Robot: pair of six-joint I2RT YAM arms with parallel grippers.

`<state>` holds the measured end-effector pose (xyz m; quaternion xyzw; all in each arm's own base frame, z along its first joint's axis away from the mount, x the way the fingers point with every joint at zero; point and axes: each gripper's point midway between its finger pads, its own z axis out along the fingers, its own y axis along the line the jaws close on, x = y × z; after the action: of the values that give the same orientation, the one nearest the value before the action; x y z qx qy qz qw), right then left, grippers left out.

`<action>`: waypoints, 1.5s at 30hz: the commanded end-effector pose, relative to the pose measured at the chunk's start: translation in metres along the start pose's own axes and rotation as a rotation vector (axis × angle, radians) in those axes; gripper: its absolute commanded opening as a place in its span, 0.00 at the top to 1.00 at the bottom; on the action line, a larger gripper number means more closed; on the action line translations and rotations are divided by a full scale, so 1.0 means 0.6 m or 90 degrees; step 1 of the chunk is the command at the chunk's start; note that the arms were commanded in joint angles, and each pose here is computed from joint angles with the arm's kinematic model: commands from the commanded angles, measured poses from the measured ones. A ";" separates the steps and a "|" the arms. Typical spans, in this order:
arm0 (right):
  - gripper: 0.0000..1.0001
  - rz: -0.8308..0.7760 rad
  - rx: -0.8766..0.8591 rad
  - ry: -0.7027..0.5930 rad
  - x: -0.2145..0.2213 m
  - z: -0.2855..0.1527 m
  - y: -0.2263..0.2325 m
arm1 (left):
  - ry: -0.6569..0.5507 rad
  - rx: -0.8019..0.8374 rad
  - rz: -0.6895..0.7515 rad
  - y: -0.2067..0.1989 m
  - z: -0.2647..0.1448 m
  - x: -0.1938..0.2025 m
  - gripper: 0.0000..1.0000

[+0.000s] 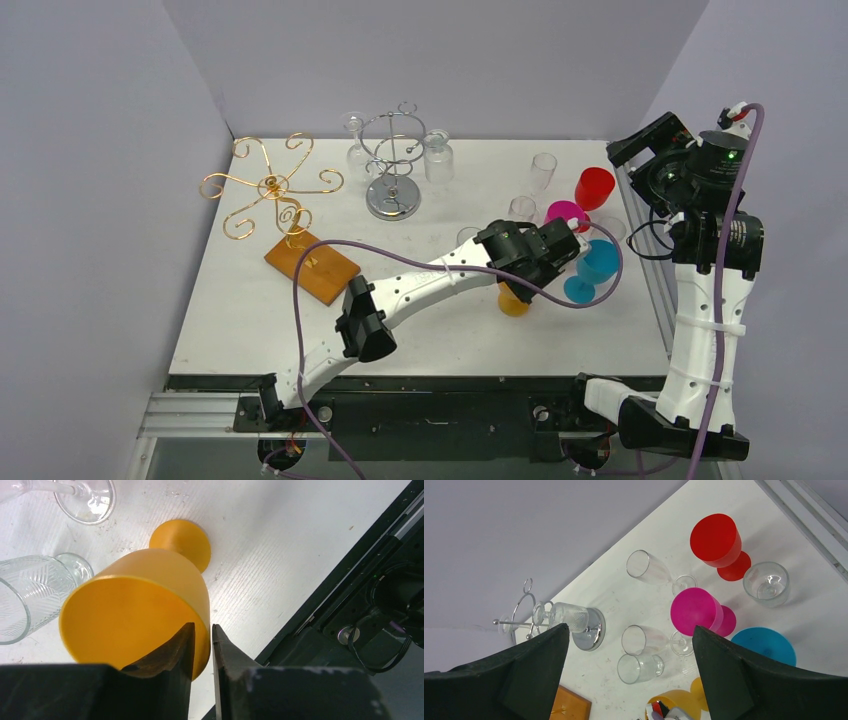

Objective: Take the wine glass off the wine glass rack
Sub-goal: Place the wine glass at the center of the board, then pick up the wine glass from the wine rack.

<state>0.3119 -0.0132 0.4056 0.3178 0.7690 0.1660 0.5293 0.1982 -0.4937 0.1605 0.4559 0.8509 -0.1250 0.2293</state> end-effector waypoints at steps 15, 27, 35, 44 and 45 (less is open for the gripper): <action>0.11 -0.007 -0.034 -0.041 -0.025 -0.031 0.021 | -0.159 0.042 -0.022 -0.003 -0.122 -0.095 0.58; 0.11 -0.009 -0.047 -0.042 -0.025 -0.033 0.029 | -0.245 0.073 -0.044 -0.006 -0.228 -0.127 0.51; 0.11 -0.028 -0.086 -0.005 0.009 -0.009 0.069 | -0.329 0.014 -0.097 0.050 -0.338 -0.137 0.50; 0.14 -0.006 -0.147 0.060 0.079 0.043 0.128 | -0.417 -0.102 -0.260 0.231 -0.460 -0.075 0.50; 0.15 -0.004 -0.161 0.065 0.089 0.045 0.144 | -0.429 -0.105 -0.272 0.243 -0.464 -0.074 0.50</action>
<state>0.3317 0.0588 0.4010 0.2465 0.7849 0.2410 0.5148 0.2408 -0.3726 0.3811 0.2747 0.8271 -0.2215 0.4375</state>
